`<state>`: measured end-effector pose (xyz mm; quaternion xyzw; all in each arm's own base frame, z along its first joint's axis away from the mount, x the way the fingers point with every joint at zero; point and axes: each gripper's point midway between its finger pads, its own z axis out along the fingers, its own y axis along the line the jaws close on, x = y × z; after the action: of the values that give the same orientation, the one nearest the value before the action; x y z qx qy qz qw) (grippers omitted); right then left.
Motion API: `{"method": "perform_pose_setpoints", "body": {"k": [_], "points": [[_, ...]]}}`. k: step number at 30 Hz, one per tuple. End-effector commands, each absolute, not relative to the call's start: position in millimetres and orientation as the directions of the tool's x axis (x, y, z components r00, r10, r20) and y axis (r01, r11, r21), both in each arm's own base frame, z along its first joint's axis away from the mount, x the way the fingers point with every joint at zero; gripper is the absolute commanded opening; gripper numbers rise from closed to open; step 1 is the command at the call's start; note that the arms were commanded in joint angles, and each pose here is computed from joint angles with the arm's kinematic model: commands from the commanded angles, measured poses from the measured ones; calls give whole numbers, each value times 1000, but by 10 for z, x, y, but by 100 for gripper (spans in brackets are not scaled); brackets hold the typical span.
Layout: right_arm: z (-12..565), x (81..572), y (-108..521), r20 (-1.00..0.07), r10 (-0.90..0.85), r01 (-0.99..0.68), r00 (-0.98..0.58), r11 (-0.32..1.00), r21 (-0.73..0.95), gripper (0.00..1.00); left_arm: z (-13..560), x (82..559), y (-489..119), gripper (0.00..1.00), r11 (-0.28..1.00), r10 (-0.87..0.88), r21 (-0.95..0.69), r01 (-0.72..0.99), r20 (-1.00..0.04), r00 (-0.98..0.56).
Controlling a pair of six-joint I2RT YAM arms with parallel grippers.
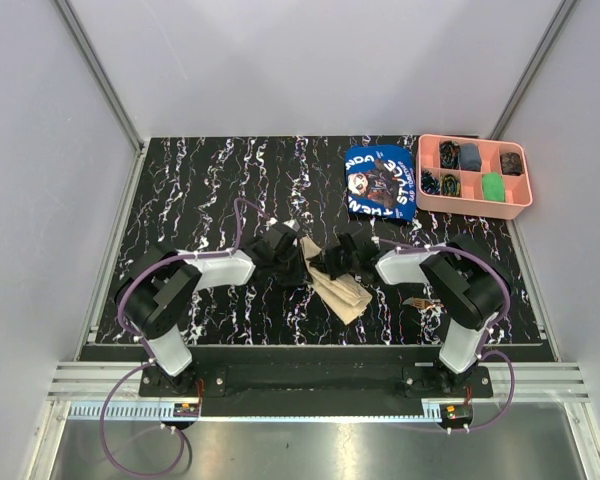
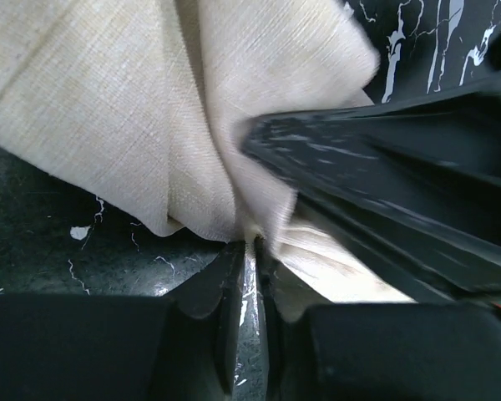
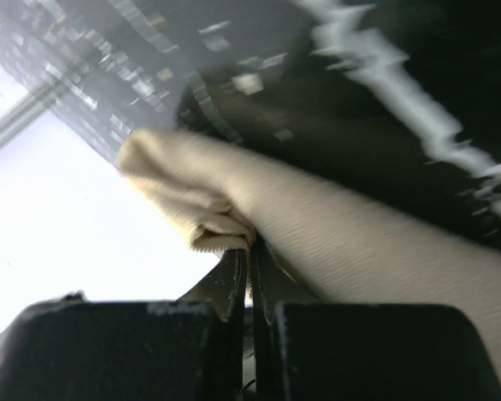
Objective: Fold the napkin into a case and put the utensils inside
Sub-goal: Fold the 2/3-rectangle-folded napkin at the center of the board.
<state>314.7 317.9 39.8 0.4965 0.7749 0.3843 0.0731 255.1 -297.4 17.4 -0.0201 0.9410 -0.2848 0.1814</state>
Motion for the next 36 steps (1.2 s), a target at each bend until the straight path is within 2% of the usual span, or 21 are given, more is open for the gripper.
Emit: {"method": "perform_pose_setpoints", "body": {"k": [1,8,11,12,14,16,19,24,27,29,31,32,36], "points": [[351,3206,3240,324,858,729,-399,83,679,0,66,2519,-2842,17,868,-105,-488,92,-361,-926],[211,3229,3121,319,892,703,-320,-2,711,0,205,2512,-2724,21,860,-131,-503,88,-384,-914],[141,3172,3112,326,891,712,-315,-5,703,0,414,2505,-2597,29,849,-156,-522,82,-396,-905],[137,3156,3101,336,886,703,-318,-17,711,0,418,2476,-2511,38,864,-160,-499,64,-395,-905],[220,3180,3149,342,870,667,-356,-19,745,1,544,2509,-2421,40,867,-164,-493,72,-421,-892],[258,3153,3194,337,860,668,-384,7,745,6,590,2504,-2317,41,876,-171,-480,53,-411,-896],[172,3065,3207,290,849,671,-442,98,735,20,782,2612,-2208,42,850,-220,-525,35,-414,-884],[66,2975,3251,276,823,672,-496,163,723,24,1206,2879,-2179,43,823,-263,-566,55,-464,-846],[136,2971,3321,211,786,610,-582,250,752,30,1396,3034,-2216,43,817,-264,-572,74,-485,-834],[200,2948,3339,145,749,557,-646,332,761,41,1418,3094,-2244,43,816,-257,-573,79,-482,-838],[343,2960,3388,78,706,478,-704,390,787,47,1471,3160,-2266,43,813,-267,-578,77,-486,-832],[348,2940,3371,59,693,468,-718,419,778,53,1436,3173,-2287,43,810,-266,-583,72,-474,-840],[458,2919,3362,-41,607,354,-794,515,781,59,1436,3242,-2334,41,802,-273,-593,69,-467,-841]]}}
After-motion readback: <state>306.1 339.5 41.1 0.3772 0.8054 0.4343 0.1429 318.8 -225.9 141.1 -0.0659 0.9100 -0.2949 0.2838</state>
